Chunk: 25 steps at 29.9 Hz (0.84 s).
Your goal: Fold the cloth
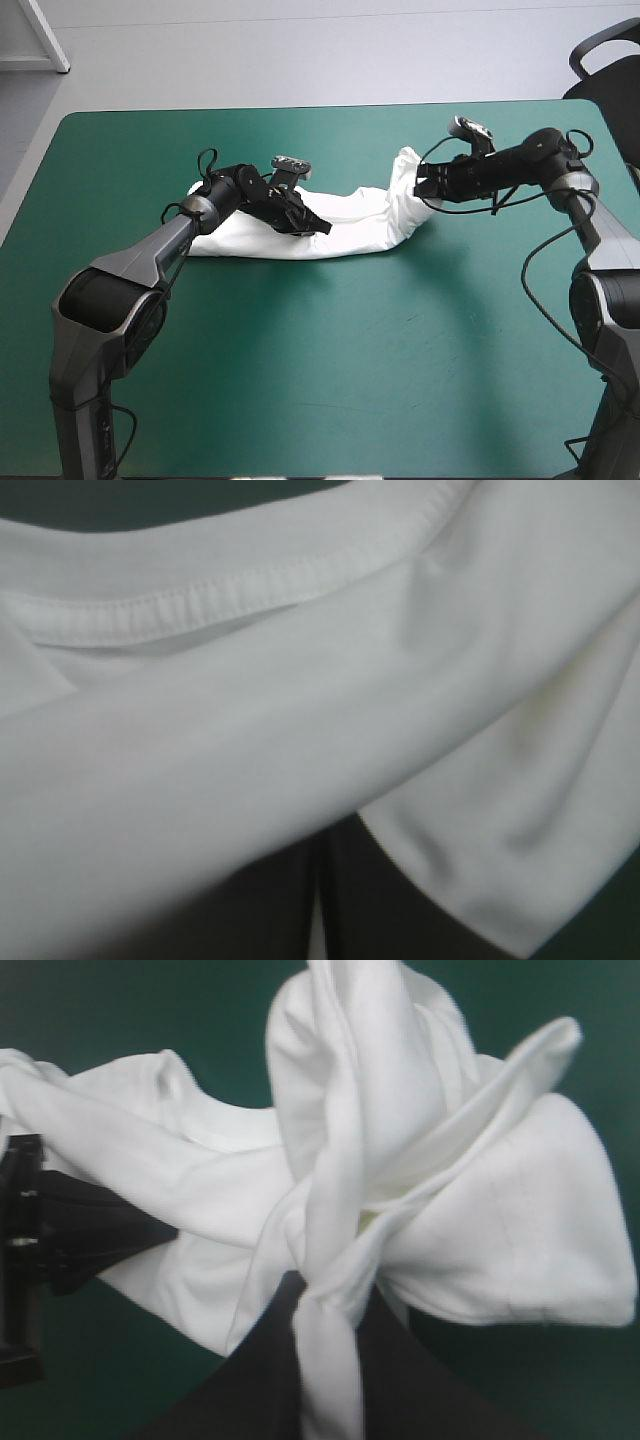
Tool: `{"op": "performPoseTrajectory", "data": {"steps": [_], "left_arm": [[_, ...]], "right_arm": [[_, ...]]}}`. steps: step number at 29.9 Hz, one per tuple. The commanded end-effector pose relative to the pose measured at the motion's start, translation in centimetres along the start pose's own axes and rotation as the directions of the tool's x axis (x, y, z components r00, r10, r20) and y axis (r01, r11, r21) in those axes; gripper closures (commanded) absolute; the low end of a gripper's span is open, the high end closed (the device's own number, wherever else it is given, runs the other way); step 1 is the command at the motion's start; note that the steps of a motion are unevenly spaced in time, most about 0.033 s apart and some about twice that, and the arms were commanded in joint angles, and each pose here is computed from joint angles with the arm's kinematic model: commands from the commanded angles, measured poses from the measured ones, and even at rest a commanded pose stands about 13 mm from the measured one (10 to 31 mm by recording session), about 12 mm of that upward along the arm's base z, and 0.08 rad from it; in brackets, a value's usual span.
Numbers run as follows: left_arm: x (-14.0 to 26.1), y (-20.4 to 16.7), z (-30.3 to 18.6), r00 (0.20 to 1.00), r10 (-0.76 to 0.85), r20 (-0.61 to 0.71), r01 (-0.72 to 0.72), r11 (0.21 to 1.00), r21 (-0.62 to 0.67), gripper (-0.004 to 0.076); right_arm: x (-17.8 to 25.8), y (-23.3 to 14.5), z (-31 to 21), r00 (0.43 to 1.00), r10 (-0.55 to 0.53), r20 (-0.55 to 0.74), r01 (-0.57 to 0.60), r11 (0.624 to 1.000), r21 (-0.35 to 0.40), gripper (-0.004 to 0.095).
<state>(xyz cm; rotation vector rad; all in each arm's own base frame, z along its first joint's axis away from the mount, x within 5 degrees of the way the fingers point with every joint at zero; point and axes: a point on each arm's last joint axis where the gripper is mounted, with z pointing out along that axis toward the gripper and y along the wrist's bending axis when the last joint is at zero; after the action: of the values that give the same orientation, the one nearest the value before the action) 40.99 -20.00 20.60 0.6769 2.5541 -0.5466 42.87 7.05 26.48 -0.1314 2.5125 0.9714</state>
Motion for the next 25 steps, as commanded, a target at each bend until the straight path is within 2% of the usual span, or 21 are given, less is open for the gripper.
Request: {"op": "performPoseTrajectory", "data": {"steps": [1,7,17,22,25], "left_arm": [[-1.3,-0.8,-1.8,0.997,0.007,0.075,-0.007,1.0,-0.003,0.0705],[-1.3,-0.8,-1.8,0.997,0.007,0.076,-0.007,1.0,-0.003,0.0705],[-1.6,-0.8,-2.1,0.995,0.01,0.102,-0.009,1.0,-0.011,0.0705],[-3.1,-1.2,-6.1,0.98,0.053,0.192,-0.045,0.998,-0.046,0.0705],[-3.8,-1.4,-9.7,0.97,0.089,0.226,-0.064,0.991,-0.115,0.0705]], "right_arm": [[-1.9,6.1,-2.6,0.992,-0.079,0.1,0.09,0.99,-0.108,0.0917],[-2.9,11.7,-3.1,0.975,-0.156,0.157,0.182,0.969,-0.167,0.0918],[-3.3,15.8,-3.9,0.958,-0.193,0.21,0.237,0.949,-0.208,0.0917],[-3.4,16.2,-4.0,0.954,-0.197,0.227,0.245,0.947,-0.208,0.0917],[-3.5,16.2,-4.0,0.954,-0.193,0.229,0.242,0.948,-0.208,0.0917]]}}
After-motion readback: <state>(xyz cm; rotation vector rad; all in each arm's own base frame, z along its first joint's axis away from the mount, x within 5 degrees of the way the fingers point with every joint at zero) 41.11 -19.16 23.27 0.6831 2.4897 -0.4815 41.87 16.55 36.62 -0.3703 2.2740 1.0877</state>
